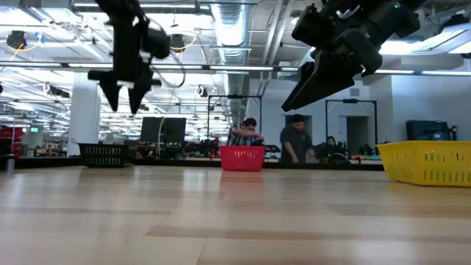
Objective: Sort & place blocks by color
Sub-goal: Put the blue block into the black bin
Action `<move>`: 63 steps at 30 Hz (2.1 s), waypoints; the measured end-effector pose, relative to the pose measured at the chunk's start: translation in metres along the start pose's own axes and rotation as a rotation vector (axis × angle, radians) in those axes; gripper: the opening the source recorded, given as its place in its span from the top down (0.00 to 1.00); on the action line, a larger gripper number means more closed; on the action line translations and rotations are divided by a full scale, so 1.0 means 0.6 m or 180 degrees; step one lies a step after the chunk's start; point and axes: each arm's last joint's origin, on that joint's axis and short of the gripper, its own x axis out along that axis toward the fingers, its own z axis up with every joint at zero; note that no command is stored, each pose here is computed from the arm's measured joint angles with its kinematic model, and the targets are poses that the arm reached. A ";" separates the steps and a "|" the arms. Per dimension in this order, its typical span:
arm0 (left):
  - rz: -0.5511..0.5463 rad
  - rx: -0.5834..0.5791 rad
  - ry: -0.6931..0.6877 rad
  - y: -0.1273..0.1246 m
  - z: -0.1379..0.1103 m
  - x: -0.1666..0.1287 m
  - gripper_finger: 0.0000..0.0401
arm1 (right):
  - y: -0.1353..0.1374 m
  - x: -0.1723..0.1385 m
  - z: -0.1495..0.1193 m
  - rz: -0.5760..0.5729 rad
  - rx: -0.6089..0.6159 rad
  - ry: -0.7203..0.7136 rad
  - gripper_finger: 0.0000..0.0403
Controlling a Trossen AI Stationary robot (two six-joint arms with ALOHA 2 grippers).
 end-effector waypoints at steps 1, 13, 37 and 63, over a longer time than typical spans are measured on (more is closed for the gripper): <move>-0.0108 0.0135 0.0005 -0.009 -0.012 -0.013 0.31 | 0.000 0.000 0.000 0.0004 0.0002 0.0000 0.33; -0.0974 0.1477 0.0175 -0.153 -0.256 -0.147 0.34 | 0.012 -0.002 0.001 0.0068 -0.0024 -0.0017 0.33; -0.0548 0.1430 0.1251 -0.286 -0.613 -0.085 0.34 | 0.029 -0.005 0.001 0.0153 0.0012 -0.0026 0.33; -0.0456 0.1453 0.1359 -0.284 -0.662 -0.023 0.37 | 0.028 -0.005 -0.001 0.0152 0.0041 0.0000 0.33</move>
